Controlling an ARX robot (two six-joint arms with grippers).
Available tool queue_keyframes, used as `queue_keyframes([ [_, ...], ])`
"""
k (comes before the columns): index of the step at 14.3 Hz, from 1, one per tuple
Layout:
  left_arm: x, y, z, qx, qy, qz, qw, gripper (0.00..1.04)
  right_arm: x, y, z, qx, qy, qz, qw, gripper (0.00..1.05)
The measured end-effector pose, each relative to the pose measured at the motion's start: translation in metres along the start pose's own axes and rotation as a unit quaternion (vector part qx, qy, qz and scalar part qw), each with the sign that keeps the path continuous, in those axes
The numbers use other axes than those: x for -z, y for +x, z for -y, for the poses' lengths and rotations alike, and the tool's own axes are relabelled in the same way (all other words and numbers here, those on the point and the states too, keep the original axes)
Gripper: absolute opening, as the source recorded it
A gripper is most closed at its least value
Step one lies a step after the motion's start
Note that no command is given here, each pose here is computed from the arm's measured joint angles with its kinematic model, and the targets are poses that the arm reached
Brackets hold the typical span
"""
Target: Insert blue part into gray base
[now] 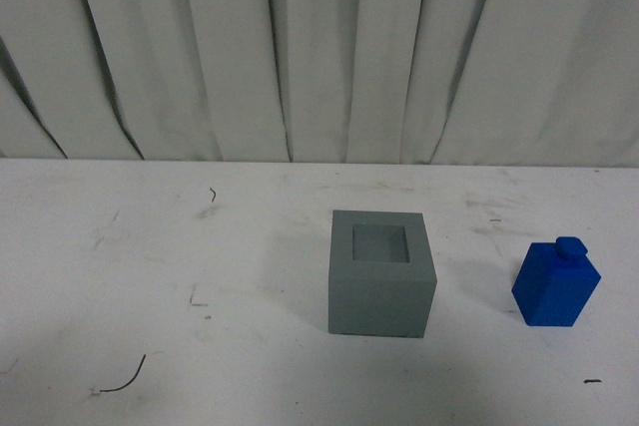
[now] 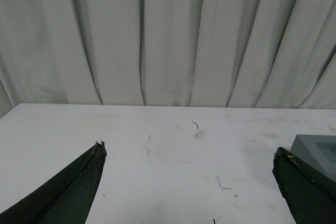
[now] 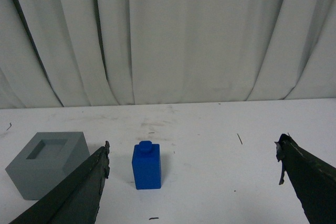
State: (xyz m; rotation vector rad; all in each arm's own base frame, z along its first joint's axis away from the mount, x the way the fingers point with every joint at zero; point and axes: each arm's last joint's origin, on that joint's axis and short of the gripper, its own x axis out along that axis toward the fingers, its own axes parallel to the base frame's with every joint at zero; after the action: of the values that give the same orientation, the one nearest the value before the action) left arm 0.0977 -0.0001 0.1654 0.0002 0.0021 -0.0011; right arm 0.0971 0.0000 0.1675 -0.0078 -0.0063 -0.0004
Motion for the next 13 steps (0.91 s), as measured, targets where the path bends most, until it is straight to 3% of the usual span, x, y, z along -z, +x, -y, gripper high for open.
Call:
queue_keyframes([
  [13, 0.0, 0.0, 0.0, 0.0, 0.0, 0.0, 1.0, 0.98, 0.0, 0.0, 0.0, 0.0, 0.0, 0.0, 1.0, 0.98],
])
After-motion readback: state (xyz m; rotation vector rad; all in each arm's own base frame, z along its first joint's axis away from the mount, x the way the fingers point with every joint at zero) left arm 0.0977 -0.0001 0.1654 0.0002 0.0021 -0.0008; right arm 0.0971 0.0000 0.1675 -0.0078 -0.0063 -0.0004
